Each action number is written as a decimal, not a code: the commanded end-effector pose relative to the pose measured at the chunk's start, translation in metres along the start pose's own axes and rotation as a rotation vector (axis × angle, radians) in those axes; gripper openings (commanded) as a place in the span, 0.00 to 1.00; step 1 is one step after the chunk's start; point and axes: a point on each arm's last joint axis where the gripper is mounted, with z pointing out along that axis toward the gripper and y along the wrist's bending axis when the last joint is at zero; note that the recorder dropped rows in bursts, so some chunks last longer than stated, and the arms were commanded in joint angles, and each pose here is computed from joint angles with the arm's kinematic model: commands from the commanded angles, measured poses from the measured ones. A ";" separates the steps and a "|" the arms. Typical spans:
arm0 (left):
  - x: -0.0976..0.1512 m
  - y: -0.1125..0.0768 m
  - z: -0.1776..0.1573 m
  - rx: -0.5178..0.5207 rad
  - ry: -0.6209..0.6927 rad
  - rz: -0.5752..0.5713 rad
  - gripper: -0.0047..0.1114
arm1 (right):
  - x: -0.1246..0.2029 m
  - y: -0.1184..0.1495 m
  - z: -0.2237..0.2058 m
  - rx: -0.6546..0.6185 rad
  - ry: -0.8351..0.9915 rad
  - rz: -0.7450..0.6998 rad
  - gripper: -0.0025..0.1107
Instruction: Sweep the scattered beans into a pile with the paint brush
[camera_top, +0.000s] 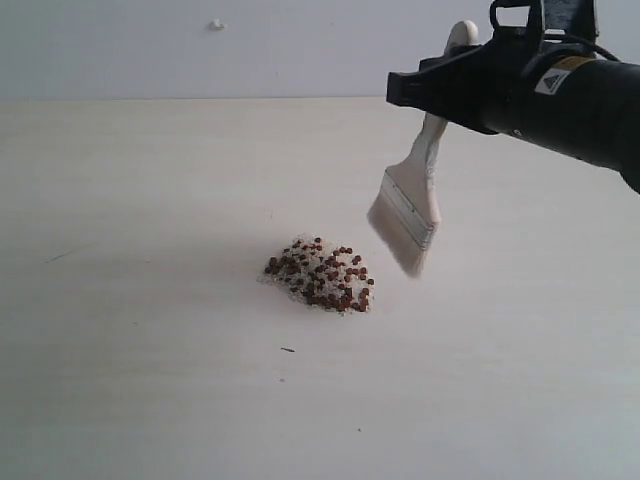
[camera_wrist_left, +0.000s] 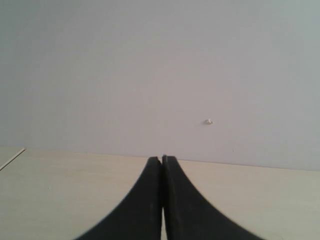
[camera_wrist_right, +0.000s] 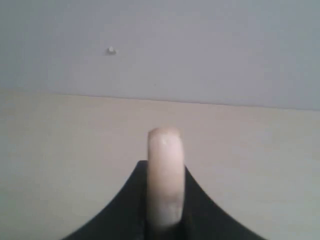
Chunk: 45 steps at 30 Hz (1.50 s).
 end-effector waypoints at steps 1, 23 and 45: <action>0.002 0.000 0.000 0.004 0.000 0.000 0.04 | -0.009 -0.004 -0.013 0.133 -0.033 -0.062 0.02; 0.002 0.000 0.000 0.004 0.000 0.000 0.04 | 0.064 0.033 -0.041 0.446 -0.204 -0.162 0.02; 0.002 0.000 0.000 0.004 0.000 0.000 0.04 | 0.075 0.039 -0.030 0.384 -0.237 0.023 0.02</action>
